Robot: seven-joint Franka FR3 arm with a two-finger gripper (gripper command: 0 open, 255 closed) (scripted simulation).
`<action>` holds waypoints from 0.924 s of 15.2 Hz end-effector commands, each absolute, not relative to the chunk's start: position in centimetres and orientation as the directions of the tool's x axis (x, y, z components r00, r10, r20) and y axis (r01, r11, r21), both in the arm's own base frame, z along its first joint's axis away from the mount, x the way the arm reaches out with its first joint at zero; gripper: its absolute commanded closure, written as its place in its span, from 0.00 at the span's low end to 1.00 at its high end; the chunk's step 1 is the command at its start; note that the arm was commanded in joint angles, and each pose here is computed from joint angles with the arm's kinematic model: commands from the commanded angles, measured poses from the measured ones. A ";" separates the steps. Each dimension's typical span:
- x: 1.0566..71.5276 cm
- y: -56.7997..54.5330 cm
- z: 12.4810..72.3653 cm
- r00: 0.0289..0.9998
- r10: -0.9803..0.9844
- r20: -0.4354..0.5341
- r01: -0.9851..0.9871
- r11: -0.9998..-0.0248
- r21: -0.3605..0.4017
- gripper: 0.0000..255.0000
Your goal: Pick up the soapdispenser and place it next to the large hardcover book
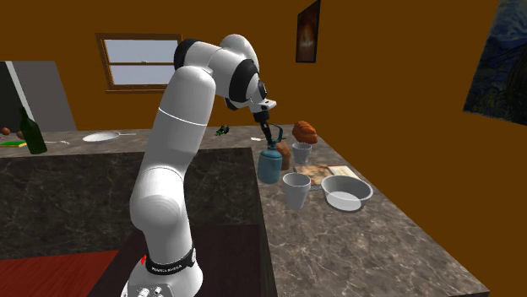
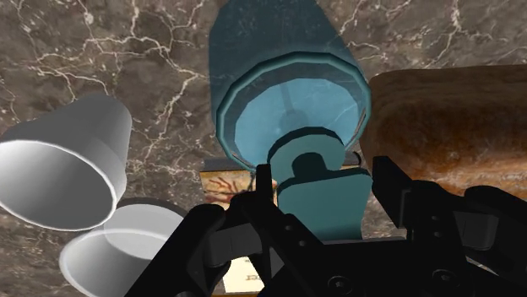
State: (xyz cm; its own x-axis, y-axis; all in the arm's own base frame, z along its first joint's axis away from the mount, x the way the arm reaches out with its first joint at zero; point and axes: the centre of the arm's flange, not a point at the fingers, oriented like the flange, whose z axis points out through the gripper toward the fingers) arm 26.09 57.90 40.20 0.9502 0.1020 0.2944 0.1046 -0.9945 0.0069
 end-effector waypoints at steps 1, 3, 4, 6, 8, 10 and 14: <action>26.1 57.9 40.2 0.950 0.102 0.295 0.105 -0.994 0.006 1.00; 26.1 57.9 40.2 0.950 0.102 0.295 0.105 -0.994 0.006 0.00; 26.1 57.9 40.2 0.950 0.102 0.295 0.105 -0.994 0.006 0.00; 26.1 57.9 40.2 0.950 0.102 0.295 0.105 -0.994 0.006 0.00; 25.7 57.9 41.5 0.950 0.102 0.295 0.105 -0.994 0.006 0.00; 24.9 57.8 44.0 0.950 0.102 0.295 0.105 -0.994 0.006 0.00; 24.6 57.8 45.0 0.950 0.102 0.295 0.105 -0.994 0.006 0.00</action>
